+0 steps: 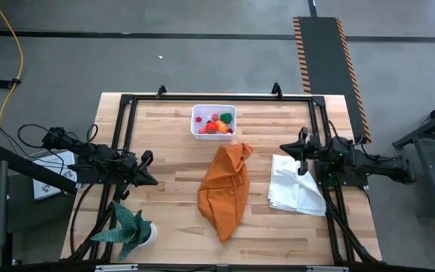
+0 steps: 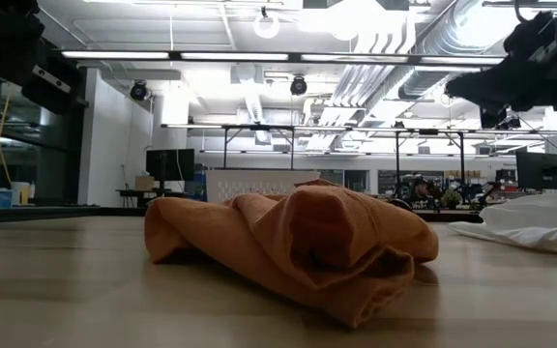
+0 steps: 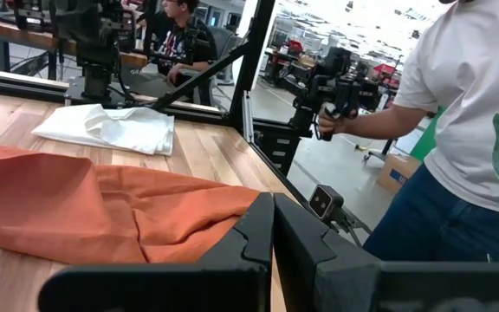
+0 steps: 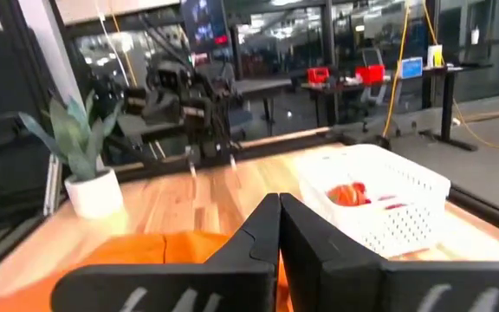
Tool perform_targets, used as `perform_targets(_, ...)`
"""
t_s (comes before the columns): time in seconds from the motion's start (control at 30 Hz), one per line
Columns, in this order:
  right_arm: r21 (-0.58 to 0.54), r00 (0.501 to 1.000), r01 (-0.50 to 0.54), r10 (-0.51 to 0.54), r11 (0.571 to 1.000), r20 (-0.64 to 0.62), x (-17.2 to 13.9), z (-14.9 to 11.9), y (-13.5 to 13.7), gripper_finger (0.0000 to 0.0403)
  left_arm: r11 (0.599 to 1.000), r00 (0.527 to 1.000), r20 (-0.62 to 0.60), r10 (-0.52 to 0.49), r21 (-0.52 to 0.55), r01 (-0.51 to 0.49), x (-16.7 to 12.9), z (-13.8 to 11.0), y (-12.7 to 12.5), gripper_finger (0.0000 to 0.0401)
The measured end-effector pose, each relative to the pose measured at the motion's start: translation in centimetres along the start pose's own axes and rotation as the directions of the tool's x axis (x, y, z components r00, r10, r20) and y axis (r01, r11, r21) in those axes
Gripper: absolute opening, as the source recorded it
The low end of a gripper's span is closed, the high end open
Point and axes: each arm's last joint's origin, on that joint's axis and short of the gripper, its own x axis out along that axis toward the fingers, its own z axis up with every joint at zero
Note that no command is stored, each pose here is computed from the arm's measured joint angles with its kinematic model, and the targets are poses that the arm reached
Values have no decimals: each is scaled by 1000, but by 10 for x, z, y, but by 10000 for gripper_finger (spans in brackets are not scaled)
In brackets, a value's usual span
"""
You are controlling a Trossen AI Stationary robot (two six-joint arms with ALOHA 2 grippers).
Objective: Pick and placing Produce into tupperware
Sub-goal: Return to Home Position
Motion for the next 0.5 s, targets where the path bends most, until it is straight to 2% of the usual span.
perform_targets(0.1, -12, 999, 5, -6, 1000, -40, 0, -4, -1, 0, 1000, 1000, 0, 0, 0, 0, 0, 0, 0, 1)
perform_targets(0.3, -60, 999, 2, -4, 998, -43, 0, -4, -1, 0, 1000, 1000, 0, 0, 0, 0, 0, 0, 0, 1)
perform_targets(0.5, -52, 999, 1, -3, 999, -45, 0, -4, 0, 0, 1000, 1000, 0, 0, 0, 0, 0, 0, 0, 1)
